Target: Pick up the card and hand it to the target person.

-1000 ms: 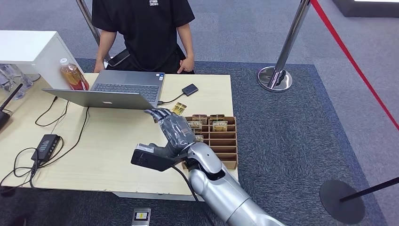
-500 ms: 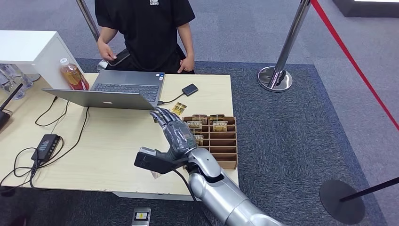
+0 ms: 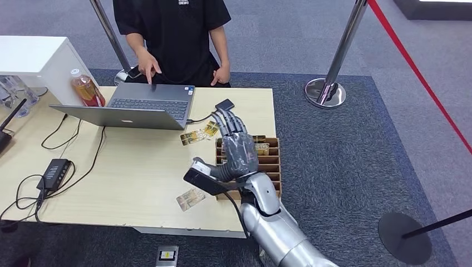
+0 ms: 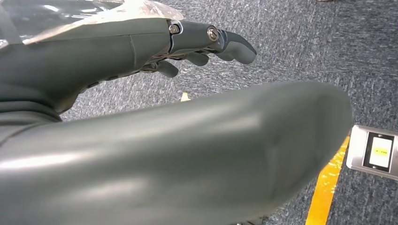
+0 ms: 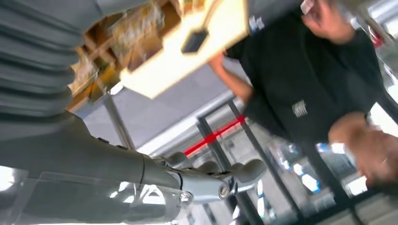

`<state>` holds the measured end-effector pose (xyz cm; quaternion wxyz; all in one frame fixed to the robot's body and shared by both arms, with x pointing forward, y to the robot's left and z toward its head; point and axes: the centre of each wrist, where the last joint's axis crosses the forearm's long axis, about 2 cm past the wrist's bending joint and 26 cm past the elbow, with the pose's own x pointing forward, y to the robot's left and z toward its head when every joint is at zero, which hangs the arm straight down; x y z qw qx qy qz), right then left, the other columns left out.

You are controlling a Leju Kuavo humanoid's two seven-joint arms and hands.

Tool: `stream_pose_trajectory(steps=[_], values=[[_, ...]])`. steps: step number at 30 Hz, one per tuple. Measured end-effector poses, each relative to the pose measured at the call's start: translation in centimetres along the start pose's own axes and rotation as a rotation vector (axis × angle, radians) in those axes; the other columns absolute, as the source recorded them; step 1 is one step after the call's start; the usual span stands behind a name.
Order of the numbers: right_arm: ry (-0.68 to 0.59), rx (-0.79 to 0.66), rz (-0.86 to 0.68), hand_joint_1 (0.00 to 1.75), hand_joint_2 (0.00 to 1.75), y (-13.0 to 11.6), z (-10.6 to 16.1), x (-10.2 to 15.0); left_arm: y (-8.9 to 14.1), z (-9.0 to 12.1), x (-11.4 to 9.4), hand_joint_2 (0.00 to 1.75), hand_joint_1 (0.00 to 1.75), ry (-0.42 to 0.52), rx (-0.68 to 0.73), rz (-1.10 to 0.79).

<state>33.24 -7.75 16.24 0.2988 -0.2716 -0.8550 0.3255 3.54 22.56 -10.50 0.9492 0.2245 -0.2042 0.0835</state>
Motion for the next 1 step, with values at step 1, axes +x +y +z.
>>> stream_pose_trajectory(steps=[1], values=[[0.003,-0.020,0.000,0.00,0.00,-0.33,0.22,-0.33,0.00,0.00,-0.01,0.00,0.00,0.002,0.001,0.001]])
